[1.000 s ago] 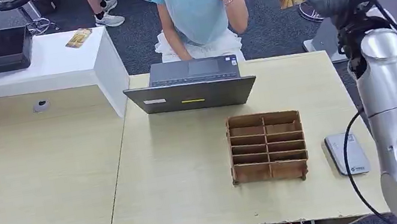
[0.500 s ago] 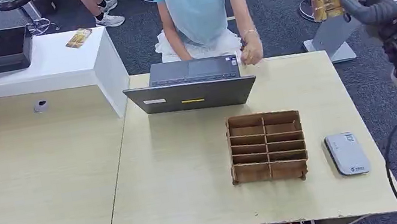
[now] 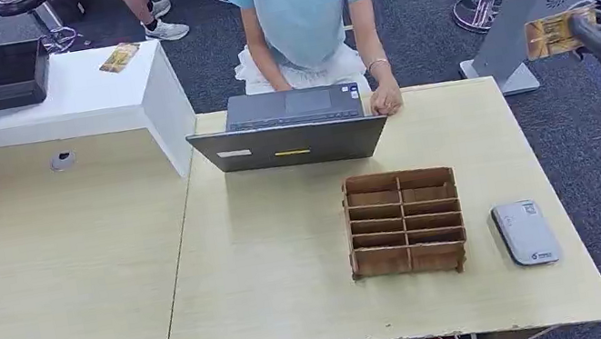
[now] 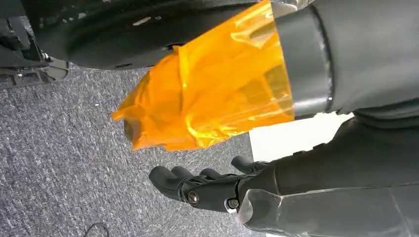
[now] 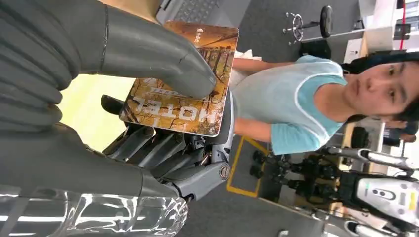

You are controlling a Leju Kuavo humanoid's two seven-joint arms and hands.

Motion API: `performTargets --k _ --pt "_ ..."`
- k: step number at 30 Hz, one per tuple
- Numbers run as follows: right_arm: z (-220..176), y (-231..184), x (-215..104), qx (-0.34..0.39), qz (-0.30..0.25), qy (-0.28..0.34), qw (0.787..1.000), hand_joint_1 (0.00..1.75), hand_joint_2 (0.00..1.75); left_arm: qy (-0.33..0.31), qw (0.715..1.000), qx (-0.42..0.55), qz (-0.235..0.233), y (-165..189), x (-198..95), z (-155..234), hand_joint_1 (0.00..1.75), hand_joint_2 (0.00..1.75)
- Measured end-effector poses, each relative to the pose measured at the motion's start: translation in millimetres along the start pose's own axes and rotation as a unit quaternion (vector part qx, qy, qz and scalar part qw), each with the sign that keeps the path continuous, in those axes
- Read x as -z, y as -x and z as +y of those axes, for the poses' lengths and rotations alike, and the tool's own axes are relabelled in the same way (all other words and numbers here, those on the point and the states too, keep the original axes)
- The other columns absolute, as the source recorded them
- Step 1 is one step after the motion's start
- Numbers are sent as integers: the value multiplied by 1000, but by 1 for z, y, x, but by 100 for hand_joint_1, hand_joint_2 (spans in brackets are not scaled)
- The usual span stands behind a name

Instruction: Pass the card to the sensor for recognition and then transmit it.

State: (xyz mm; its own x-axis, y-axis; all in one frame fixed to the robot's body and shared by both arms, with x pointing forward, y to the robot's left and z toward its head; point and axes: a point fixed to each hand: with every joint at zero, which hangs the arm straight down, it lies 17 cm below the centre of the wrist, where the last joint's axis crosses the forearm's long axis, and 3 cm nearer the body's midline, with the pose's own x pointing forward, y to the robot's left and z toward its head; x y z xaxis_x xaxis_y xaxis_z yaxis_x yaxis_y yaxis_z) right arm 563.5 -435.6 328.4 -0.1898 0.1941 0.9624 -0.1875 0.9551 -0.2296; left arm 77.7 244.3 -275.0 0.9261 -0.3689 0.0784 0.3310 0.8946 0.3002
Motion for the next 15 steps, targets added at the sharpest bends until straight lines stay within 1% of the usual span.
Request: performTargets --k 4,5,7,8,9,15 --pt "-1 1 -2 0 1 1 1000 175 175 0 1000 0 0 0 0 0 0 0" --pt "-3 6 -6 1 6 0 1000 175 175 0 1000 -1 0 0 0 0 0 0" --pt "-7 28 -31 5 27 -10 1000 175 175 -2 1000 -2 -2 0 0 1 0 0" --pt "-3 39 -49 26 31 -26 999 175 175 -3 1000 -2 -4 0 1 2 0 0" --pt "-3 50 -62 34 38 -28 998 175 175 -3 1000 -1 -4 0 1 2 0 0" --pt "0 76 -86 36 65 -31 997 175 175 -3 1000 -1 -6 0 1 3 0 0"
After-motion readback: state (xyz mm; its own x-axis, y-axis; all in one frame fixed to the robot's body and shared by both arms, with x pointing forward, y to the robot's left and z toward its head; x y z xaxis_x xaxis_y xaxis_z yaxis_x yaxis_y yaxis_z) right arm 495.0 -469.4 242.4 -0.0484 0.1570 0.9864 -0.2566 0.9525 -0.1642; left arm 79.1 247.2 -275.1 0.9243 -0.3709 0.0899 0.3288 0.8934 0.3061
